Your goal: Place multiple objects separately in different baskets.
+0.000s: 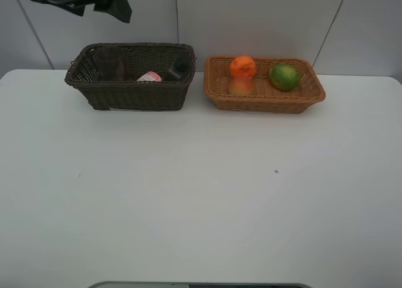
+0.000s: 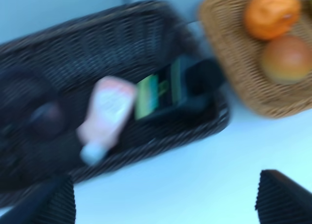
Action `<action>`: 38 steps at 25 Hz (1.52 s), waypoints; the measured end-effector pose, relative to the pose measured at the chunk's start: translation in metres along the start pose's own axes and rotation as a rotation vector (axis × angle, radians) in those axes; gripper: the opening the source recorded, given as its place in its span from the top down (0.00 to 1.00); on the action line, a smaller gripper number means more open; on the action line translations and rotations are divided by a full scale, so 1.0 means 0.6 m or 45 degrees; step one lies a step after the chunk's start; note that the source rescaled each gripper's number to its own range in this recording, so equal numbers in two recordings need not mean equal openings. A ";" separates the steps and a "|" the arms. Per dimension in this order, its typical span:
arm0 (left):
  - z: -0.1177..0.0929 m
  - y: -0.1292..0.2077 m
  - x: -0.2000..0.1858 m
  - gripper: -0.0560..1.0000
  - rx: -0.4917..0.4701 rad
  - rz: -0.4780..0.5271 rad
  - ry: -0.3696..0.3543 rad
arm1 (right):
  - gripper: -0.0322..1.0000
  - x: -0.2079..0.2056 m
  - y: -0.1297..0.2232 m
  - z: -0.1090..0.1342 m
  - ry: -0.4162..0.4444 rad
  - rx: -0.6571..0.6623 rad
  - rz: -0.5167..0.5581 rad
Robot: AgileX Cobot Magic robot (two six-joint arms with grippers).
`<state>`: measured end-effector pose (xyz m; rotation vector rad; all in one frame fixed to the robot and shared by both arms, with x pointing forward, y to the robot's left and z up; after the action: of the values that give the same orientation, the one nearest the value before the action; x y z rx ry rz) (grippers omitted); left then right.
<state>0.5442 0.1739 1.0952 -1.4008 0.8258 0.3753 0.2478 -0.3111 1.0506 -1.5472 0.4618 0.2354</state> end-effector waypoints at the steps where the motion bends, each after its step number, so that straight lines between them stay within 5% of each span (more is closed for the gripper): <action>1: 0.018 0.014 -0.021 0.04 -0.035 -0.010 -0.022 | 0.22 0.000 0.000 0.000 0.000 0.000 0.000; 7: 0.102 0.112 -0.128 0.04 -0.237 -0.023 -0.179 | 0.22 0.000 0.000 0.000 0.000 0.000 0.000; 11: 0.119 0.177 -0.207 0.04 -0.304 -0.077 -0.266 | 0.22 0.000 0.000 0.000 0.000 0.000 0.000; 24: 0.067 0.366 -0.346 0.04 -0.289 -0.156 -0.220 | 0.22 0.000 0.000 0.000 0.000 0.000 0.000; 32: 0.056 0.407 -0.383 0.04 -0.234 -0.353 -0.224 | 0.22 0.000 0.000 0.000 0.000 0.000 0.000; 38: 0.058 0.438 -0.358 0.04 -0.234 -0.329 -0.235 | 0.22 0.000 0.000 0.000 0.000 0.000 0.000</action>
<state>0.2306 0.3020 1.0566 -1.5954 0.4614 0.3802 0.2478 -0.3111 1.0506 -1.5472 0.4618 0.2354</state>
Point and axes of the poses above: a point on each arm's last joint axis where the gripper is mounted, x pointing out along that axis toward the gripper, z along the wrist's bending axis when the last joint is at zero, y = z × x, the point moved 2 cm from there along x, pointing out along that axis toward the gripper, and after that the axes turned 1 degree about -x, right-handed, at the moved point
